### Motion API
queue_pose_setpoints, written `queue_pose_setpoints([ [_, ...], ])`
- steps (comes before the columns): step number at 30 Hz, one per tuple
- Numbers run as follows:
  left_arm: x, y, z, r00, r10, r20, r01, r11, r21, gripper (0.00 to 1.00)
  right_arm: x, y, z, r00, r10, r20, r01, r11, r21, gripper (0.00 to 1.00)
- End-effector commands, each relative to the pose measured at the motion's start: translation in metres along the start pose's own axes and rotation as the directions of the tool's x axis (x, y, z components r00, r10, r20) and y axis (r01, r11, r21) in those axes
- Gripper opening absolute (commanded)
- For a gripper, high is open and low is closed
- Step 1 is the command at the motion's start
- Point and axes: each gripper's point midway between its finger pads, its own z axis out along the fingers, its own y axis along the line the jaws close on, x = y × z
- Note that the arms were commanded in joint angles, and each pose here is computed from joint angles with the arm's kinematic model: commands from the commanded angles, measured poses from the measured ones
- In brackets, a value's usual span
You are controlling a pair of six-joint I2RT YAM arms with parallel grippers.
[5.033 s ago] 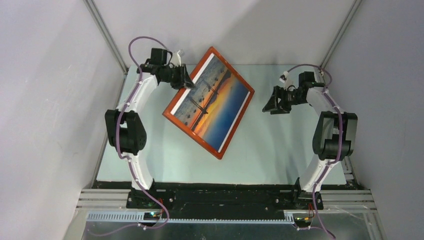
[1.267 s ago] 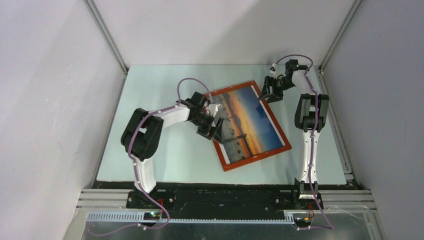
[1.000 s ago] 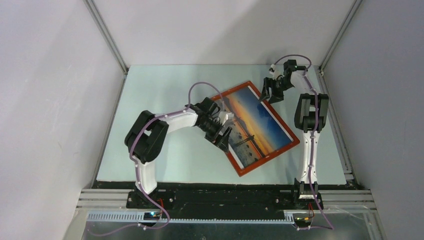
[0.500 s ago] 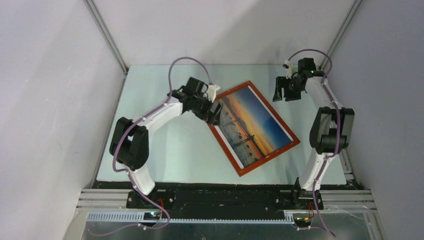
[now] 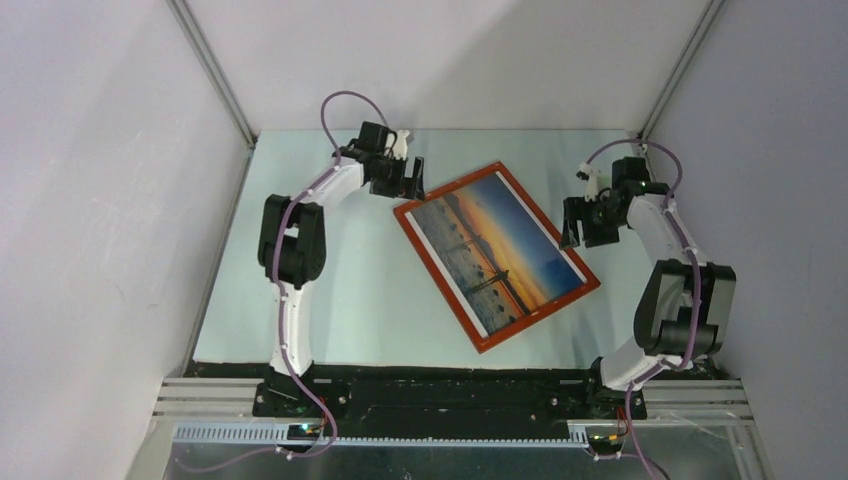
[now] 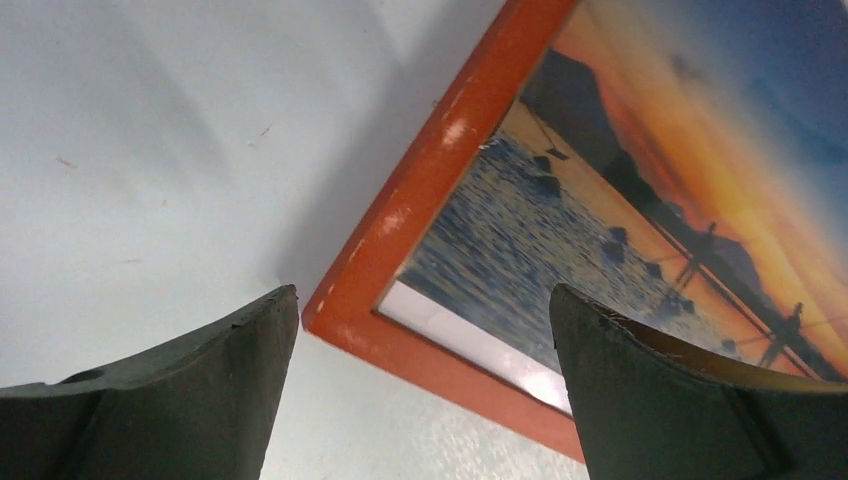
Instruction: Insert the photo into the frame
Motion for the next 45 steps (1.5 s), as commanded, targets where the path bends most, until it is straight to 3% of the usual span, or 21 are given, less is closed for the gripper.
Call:
queue_pose_setpoints([
  [1,-0.016,-0.003,0.011,0.998,-0.061,0.018,0.06,0.998,0.018,1.0,0.021,0.009,-0.028,0.999,-0.039,0.01,0.039,0.999,-0.02,0.72],
  [14,0.016,-0.009,0.035,0.988,-0.13,-0.081,0.138,0.986,0.094,1.0,0.103,-0.004,-0.038,0.992,-0.042,-0.116,0.04,0.999,-0.017,0.71],
  [24,0.038,-0.028,0.028,0.98,-0.141,-0.143,0.168,0.966,0.196,1.0,0.132,-0.011,-0.009,0.978,-0.034,-0.205,0.024,0.999,-0.048,0.71],
  [35,0.074,-0.032,0.015,0.974,-0.11,-0.2,0.152,0.966,0.21,1.0,0.135,-0.031,0.022,0.965,0.002,-0.262,-0.01,1.0,-0.029,0.7],
  [45,0.105,-0.035,0.0,0.963,-0.11,-0.248,0.164,0.964,0.211,1.0,0.098,-0.038,0.033,0.974,0.043,-0.221,-0.055,0.997,-0.05,0.7],
])
